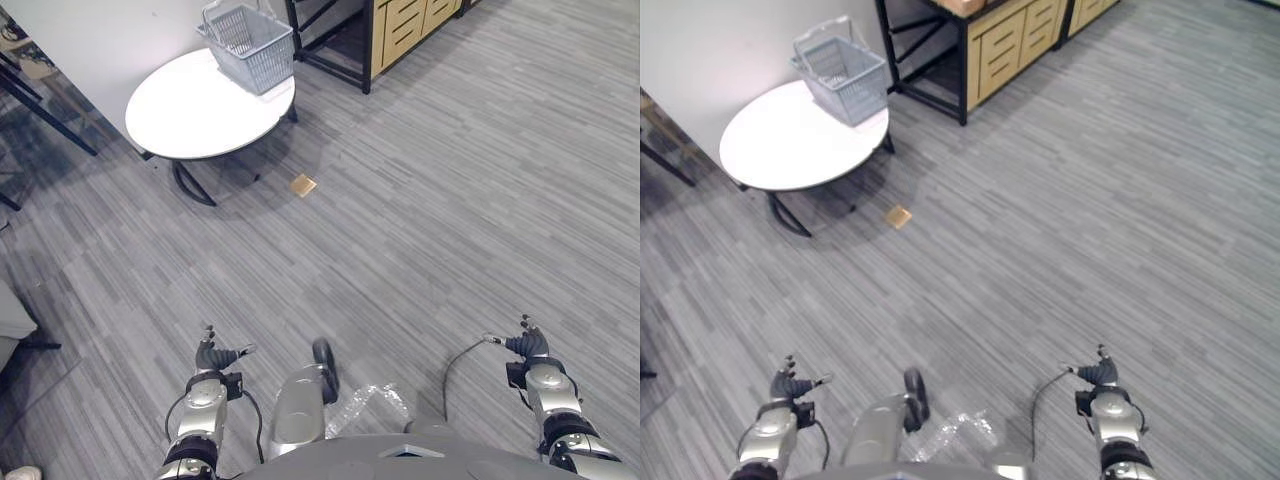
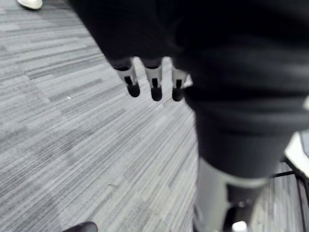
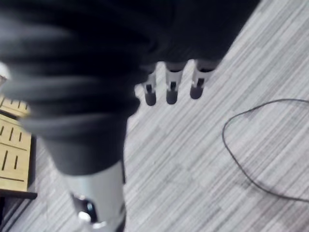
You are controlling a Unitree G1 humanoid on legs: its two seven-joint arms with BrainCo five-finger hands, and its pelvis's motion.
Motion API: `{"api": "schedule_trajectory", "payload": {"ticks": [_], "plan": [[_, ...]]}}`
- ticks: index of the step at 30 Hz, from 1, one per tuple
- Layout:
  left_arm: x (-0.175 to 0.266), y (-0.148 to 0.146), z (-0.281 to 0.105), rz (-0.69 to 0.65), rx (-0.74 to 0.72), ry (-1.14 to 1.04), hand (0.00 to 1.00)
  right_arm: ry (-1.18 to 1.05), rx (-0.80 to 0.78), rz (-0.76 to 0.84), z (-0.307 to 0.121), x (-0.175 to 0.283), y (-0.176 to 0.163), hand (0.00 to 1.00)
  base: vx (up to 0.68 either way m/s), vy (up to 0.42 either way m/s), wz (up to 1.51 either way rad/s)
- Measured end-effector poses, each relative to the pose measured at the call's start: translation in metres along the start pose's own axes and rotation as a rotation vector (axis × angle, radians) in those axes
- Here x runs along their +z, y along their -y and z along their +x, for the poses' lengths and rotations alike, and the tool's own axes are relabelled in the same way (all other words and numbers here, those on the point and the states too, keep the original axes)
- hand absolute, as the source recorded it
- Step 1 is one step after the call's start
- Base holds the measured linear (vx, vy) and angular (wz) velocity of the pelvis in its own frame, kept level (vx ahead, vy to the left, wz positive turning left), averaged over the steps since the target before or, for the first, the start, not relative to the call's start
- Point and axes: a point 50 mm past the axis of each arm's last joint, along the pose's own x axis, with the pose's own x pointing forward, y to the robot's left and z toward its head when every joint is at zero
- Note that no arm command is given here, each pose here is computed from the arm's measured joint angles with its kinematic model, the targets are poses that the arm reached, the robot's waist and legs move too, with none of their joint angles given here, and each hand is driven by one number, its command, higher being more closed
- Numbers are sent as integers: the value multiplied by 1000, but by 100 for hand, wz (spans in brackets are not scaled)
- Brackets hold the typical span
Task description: Pick vegetable in the basket
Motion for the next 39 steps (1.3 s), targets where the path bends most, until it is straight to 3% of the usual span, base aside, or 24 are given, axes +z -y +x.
{"api": "schedule_trajectory", "payload": {"ticks": [6,16,20,25,29,34,39], "plan": [[-10,-3,-8,26,-22,-5,0,38,97,-33,-4,8,-33,0,530,154,44],[9,-17,-1,75,-8,73,0,408,-33,-73,-3,110,-4,0,526,-252,84],[-7,7,-9,39,-73,26,0,566,-129,-162,-10,155,19,0,581,-448,65],[-24,18,-23,-2,-97,-11,0,734,-163,-181,-21,214,6,0,533,-307,29],[-31,10,-28,-8,-69,-17,0,861,-193,-212,-35,256,2,0,426,-70,18],[-35,6,-30,-17,-53,-29,0,901,-269,-271,-39,271,24,0,452,104,49],[-35,14,-29,-1,-85,-37,0,965,-315,-355,-48,291,22,0,469,44,71]]}}
